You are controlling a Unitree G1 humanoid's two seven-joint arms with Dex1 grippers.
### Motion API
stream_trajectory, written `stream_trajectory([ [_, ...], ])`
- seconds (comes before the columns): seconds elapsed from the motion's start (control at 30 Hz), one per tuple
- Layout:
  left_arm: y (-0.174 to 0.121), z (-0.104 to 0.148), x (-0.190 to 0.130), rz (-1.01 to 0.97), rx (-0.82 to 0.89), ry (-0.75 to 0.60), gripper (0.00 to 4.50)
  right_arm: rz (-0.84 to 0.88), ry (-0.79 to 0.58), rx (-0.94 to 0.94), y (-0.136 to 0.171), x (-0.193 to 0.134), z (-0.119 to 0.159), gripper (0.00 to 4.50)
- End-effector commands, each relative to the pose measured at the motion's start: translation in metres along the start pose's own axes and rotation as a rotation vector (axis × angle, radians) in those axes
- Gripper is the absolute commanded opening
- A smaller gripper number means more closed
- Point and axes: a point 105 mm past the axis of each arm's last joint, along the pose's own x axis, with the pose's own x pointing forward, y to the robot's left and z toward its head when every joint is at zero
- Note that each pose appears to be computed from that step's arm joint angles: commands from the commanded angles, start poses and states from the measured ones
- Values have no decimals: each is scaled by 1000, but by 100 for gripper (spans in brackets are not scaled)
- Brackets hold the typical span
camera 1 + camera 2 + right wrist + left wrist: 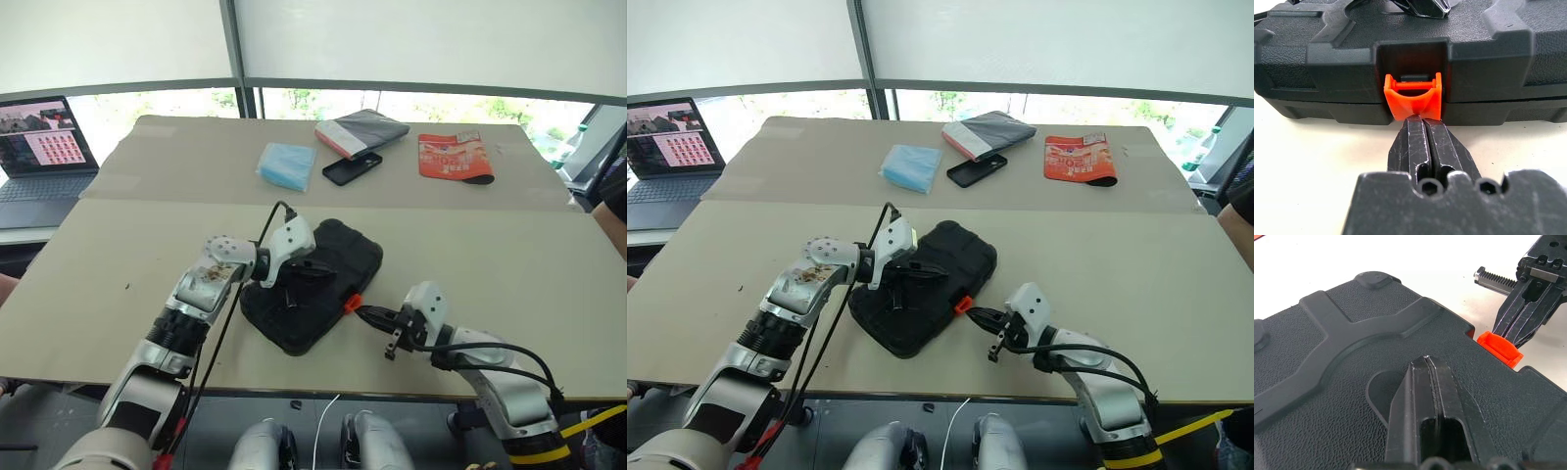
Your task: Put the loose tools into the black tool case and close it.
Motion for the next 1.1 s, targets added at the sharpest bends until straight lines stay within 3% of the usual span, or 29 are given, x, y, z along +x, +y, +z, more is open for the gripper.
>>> stream_trajectory([
  [0.03,-18,-53,7,-46,-154,170,0,17,-171,-73,-1,-1,51,6],
  [0.33,-15,-50,6,-16,-145,134,0,55,-155,-48,-1,1,50,6],
  [0.53,0,-3,-30,63,-110,-177,0,28,-117,-64,-10,-29,48,6],
  [0.6,4,2,-53,103,-83,-216,42,10,-100,-59,-16,-44,47,0],
  [0.67,10,-3,-85,178,-40,-201,89,-47,-76,-107,-29,-63,48,63],
  [0.7,13,-10,-98,220,-28,-171,101,-65,-49,-132,-34,-71,45,67],
  [0.9,16,-59,-175,463,56,4,321,-103,0,-440,-57,-114,38,282],
  [1.0,11,-84,-206,546,-18,70,428,-105,79,-344,-70,-132,21,378],
  [1.07,10,-88,-213,599,-16,72,450,-147,74,-354,-81,-138,19,447],
  [1.1,11,-89,-214,619,-4,74,450,-150,84,-383,-83,-140,16,449],
])
